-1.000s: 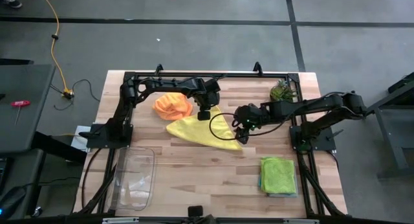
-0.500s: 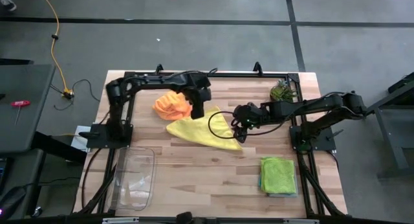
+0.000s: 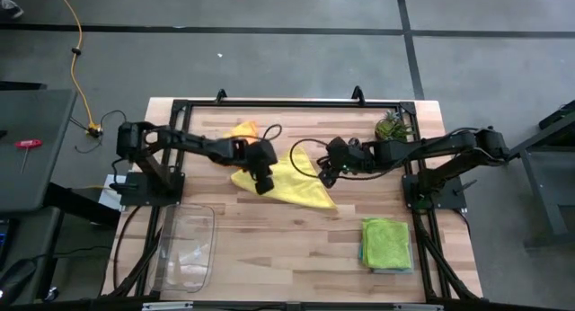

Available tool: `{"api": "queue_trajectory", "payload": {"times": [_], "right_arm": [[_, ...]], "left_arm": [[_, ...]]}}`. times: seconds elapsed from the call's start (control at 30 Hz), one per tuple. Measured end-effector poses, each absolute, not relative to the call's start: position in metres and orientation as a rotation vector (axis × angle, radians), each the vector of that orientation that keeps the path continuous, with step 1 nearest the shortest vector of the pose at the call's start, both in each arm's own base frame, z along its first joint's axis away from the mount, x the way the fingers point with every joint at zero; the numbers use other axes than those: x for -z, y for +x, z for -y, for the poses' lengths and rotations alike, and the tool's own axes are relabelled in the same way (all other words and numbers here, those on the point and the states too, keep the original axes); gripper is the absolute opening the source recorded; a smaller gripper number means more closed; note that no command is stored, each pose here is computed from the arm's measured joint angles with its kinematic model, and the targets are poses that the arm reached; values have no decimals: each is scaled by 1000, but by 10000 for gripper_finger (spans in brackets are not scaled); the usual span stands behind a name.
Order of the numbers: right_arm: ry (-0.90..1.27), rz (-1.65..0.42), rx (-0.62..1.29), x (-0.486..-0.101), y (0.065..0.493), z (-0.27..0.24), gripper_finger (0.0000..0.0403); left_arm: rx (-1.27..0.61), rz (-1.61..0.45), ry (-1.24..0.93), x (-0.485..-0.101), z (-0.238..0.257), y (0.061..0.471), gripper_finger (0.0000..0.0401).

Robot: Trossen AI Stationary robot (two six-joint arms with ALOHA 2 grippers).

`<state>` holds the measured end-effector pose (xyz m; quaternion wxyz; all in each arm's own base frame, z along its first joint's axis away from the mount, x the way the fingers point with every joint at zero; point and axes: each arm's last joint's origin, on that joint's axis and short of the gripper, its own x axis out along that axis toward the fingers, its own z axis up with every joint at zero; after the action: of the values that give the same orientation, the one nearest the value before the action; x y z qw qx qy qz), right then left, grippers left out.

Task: Fold microfiber towels
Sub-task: Fold the yellow microfiber cloth

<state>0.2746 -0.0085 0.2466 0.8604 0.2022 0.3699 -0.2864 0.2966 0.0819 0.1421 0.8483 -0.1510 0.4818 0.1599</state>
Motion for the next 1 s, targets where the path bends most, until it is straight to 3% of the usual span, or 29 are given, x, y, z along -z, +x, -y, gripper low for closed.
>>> {"api": "queue_trajectory", "payload": {"times": [0.27,0.53,0.8,1.0], "right_arm": [[610,-696,729,-244,278,27,236],[777,-733,656,-207,308,59,236],[729,-760,719,-166,341,99,236],[655,-859,653,-147,370,125,236]], "left_arm": [[-308,-1012,-363,-129,-25,299,0],[-315,-957,-418,-115,21,289,0],[-323,-910,-498,-113,32,288,0],[-288,-847,-573,-117,35,294,0]]}}
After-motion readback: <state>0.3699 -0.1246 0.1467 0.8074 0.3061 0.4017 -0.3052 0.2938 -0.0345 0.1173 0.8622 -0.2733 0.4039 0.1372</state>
